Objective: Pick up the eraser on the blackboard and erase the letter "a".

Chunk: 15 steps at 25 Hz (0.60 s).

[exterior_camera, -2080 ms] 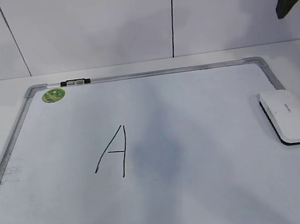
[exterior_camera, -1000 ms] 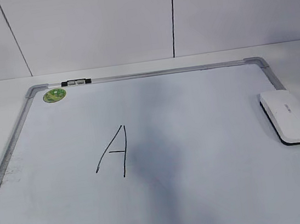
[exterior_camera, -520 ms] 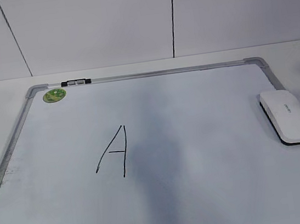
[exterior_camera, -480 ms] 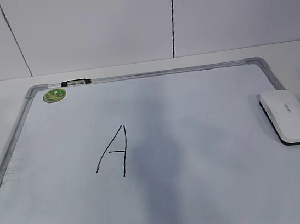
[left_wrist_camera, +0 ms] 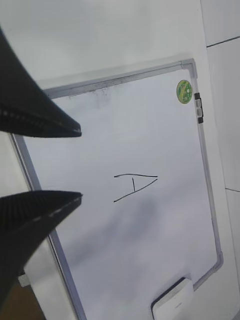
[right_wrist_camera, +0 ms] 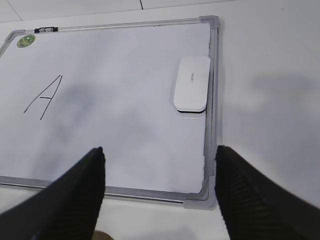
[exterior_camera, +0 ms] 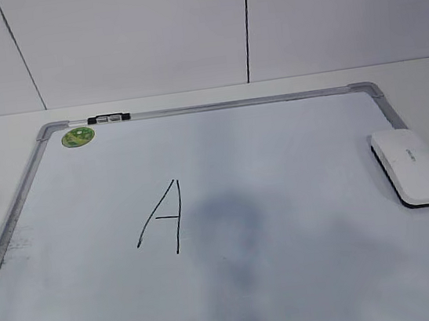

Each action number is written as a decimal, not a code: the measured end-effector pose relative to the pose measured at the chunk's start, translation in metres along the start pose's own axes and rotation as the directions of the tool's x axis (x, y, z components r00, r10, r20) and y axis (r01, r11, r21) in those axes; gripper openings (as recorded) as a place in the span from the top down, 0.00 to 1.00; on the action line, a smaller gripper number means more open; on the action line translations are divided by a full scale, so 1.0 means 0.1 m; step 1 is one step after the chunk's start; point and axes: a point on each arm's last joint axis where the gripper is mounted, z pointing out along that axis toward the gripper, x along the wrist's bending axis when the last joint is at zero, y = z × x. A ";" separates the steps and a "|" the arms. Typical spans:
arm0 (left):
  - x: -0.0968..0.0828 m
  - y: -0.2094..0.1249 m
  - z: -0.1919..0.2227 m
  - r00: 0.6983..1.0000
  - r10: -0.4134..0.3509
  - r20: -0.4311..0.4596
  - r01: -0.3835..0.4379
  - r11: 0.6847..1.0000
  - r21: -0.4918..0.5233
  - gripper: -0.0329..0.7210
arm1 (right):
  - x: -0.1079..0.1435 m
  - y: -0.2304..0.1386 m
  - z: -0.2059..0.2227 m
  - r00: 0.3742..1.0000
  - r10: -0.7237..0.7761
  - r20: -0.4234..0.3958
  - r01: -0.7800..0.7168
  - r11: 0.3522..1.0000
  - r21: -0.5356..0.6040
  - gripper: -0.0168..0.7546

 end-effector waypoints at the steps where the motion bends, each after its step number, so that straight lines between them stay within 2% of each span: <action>1: 0.00 -0.05 0.00 1.000 0.001 -0.002 -0.001 1.000 0.001 0.61 | -0.01 -0.05 0.00 1.000 0.000 -0.001 0.000 1.000 -0.005 0.27; 8: 0.01 -0.42 0.03 1.000 0.011 -0.022 -0.012 1.000 -0.010 0.62 | -0.06 -0.35 0.08 1.000 -0.014 0.015 0.014 1.000 -0.004 0.27; 15: 0.05 -0.70 0.05 0.997 0.035 -0.074 -0.037 0.999 -0.017 0.62 | -0.12 -0.56 0.30 0.998 -0.033 0.055 0.029 0.997 0.070 0.27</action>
